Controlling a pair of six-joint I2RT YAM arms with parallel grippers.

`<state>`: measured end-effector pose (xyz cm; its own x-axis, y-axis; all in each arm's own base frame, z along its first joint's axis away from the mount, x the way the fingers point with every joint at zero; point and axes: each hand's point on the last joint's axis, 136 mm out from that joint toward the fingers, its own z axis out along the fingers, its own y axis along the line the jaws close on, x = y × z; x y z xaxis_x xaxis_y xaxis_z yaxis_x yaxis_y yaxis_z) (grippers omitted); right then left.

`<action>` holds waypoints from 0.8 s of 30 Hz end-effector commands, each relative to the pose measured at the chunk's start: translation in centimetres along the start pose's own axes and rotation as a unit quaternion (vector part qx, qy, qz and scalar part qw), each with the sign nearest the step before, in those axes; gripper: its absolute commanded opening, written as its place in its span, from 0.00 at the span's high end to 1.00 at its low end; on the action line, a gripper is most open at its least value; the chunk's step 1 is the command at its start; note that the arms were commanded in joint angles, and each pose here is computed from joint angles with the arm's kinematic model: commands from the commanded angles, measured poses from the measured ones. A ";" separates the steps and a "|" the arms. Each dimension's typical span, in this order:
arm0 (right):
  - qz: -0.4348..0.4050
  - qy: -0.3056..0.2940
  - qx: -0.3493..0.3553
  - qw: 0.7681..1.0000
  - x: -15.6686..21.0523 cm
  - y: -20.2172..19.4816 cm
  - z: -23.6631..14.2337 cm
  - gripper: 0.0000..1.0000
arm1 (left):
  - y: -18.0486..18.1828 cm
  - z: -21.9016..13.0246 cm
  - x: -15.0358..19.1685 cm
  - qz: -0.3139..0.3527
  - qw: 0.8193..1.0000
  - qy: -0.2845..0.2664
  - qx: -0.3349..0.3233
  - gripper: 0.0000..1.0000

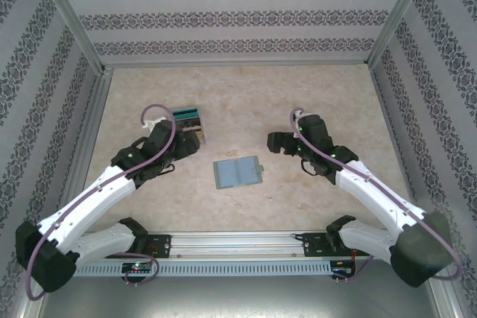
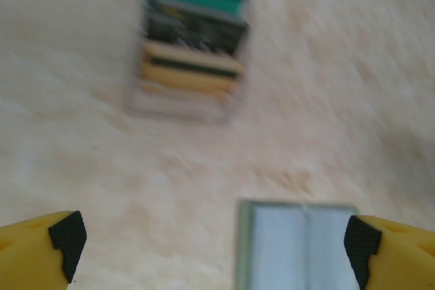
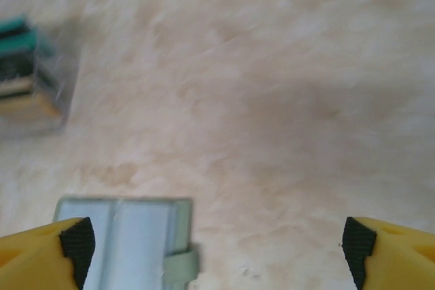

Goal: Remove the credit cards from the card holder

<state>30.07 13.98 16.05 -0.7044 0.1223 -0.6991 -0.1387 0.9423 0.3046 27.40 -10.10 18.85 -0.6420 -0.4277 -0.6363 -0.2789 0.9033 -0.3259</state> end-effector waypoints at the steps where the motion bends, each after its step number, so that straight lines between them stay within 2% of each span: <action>1: 0.005 -0.041 0.099 0.994 -1.0 -5.1 -0.8 0.02 | 7.1 -1.6 -3.2 0.052 0.979 -0.115 -0.163 0.00; 3: 0.001 -0.058 0.135 0.989 -1.7 -7.1 -1.2 0.02 | 8.8 -2.0 -4.2 0.073 0.966 -0.144 -0.203 0.01; 9: -0.035 -0.058 0.232 0.970 -2.8 -12.2 -0.4 0.02 | 12.2 1.2 -5.3 0.120 0.943 -0.162 -0.264 0.01; 13: -0.043 -0.081 0.260 0.961 -3.4 -14.5 0.9 0.02 | 12.5 4.6 -5.6 0.143 0.952 -0.163 -0.217 0.01; 16: -0.052 -0.136 0.260 0.955 -4.6 -15.2 1.2 0.02 | 13.9 6.6 -6.2 0.138 0.955 -0.158 -0.209 0.01; 19: -0.052 -0.184 0.243 0.951 -5.4 -15.8 2.1 0.02 | 15.3 8.7 -6.5 0.112 0.957 -0.176 -0.200 0.01; 22: -0.060 -0.188 0.232 0.953 -5.5 -16.4 3.7 0.02 | 15.2 10.5 -6.8 0.107 0.960 -0.201 -0.166 0.01; 24: -0.068 -0.192 0.231 0.951 -5.7 -16.6 4.2 0.02 | 14.9 11.6 -7.3 0.106 0.963 -0.196 -0.151 0.01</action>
<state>37.13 -1.47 9.50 -0.5172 0.0438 -0.8548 0.2062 0.9756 -0.0748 32.51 6.99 7.51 -0.5504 -0.1783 -0.8157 -0.4683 0.8747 0.1248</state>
